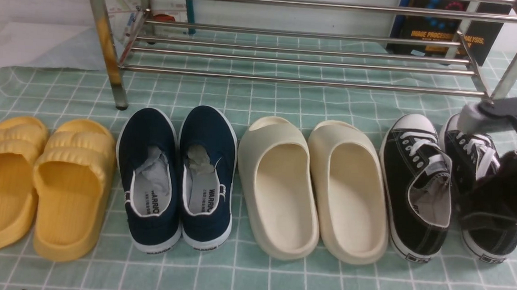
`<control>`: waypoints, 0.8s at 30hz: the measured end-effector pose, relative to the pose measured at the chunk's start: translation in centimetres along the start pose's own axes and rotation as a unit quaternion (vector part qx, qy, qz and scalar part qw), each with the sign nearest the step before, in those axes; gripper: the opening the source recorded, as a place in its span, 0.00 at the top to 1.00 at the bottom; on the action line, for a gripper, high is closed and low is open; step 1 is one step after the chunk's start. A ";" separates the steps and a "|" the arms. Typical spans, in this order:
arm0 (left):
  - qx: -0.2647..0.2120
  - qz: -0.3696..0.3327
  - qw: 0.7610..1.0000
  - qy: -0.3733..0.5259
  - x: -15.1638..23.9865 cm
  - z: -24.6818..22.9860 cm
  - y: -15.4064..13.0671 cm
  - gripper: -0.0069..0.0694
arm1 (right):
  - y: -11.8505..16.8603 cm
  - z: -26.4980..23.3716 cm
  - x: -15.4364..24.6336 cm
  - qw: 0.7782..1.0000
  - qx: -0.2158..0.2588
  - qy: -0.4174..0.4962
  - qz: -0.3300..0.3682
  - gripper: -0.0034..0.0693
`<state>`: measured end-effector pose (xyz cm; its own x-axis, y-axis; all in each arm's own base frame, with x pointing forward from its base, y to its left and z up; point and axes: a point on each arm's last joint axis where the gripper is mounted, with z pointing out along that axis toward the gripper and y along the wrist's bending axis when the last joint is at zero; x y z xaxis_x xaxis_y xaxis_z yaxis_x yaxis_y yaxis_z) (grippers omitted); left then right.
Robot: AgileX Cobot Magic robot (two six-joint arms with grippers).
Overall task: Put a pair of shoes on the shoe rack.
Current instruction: Use the right arm to grab the shoe closest to it
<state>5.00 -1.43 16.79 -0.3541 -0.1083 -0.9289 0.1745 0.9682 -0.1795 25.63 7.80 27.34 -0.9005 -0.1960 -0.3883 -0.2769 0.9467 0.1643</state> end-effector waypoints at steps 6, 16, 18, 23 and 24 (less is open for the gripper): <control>0.000 0.000 1.000 0.000 0.0 0.0 0.0 0.60 | -0.5 2.8 -2.4 1.000 0.006 0.016 0.010 0.32; 0.000 0.000 1.000 0.000 0.0 0.0 0.0 0.60 | -1.5 8.6 -5.1 0.999 0.009 0.022 0.035 0.31; 0.000 0.000 1.000 0.000 0.0 0.0 0.0 0.60 | -1.7 10.0 -5.1 0.999 0.009 0.029 0.040 0.35; 0.000 0.000 1.000 0.000 0.0 0.0 0.0 0.60 | -1.8 11.5 -5.2 0.998 0.006 0.031 0.051 0.56; 0.000 0.000 1.000 0.000 0.0 0.0 0.0 0.60 | -1.8 11.5 -5.3 0.998 0.004 0.030 0.054 0.63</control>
<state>5.00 -1.43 16.79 -0.3541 -0.1083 -0.9289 0.1745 0.9682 -0.1795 34.74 10.11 18.64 -0.9433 -0.1083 -0.3139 -0.1758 0.9649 0.1953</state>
